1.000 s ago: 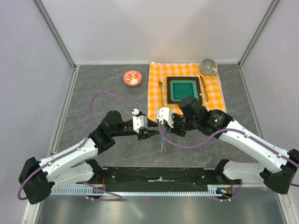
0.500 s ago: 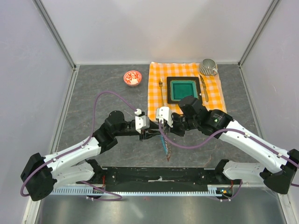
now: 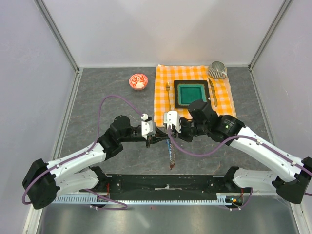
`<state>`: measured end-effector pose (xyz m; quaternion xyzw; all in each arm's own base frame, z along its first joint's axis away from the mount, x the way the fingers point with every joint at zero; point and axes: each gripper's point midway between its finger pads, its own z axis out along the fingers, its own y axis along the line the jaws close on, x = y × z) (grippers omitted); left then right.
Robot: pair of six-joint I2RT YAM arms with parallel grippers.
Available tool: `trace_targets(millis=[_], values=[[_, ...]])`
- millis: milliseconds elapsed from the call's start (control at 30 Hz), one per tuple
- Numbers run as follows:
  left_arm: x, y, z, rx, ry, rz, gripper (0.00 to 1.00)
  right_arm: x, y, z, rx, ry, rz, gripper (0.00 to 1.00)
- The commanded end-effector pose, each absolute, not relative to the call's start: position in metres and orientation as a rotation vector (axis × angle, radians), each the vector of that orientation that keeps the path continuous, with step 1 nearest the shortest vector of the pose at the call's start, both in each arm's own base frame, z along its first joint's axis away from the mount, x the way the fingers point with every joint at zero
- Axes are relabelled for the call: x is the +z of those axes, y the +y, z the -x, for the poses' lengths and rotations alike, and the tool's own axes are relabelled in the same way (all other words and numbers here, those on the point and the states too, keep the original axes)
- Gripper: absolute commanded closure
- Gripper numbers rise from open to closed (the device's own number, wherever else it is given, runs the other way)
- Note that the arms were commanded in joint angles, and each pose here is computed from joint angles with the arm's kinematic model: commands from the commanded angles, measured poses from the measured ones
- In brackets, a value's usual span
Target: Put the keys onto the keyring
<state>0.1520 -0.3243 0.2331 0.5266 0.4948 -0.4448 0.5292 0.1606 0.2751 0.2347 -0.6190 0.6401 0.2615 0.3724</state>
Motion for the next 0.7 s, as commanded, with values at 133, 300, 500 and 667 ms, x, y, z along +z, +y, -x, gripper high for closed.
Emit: trace_targets(millis=[133, 300, 500, 667], values=[[0.242, -0.325, -0.150, -1.071, 1.161, -1.255, 0.98, 0.255, 0.285, -0.159, 0.714, 1.540, 1.525, 1.00], [0.247, -0.318, -0.154, -1.036, 1.140, -1.176, 0.98, 0.248, 0.278, -0.167, 0.692, 1.584, 1.423, 0.77], [0.255, -0.312, -0.156, -1.016, 1.094, -1.101, 0.98, 0.254, 0.267, -0.164, 0.827, 1.568, 1.337, 0.72], [0.262, -0.309, -0.151, -1.036, 1.028, -1.070, 0.98, 0.256, 0.266, -0.162, 0.894, 1.536, 1.320, 0.71]])
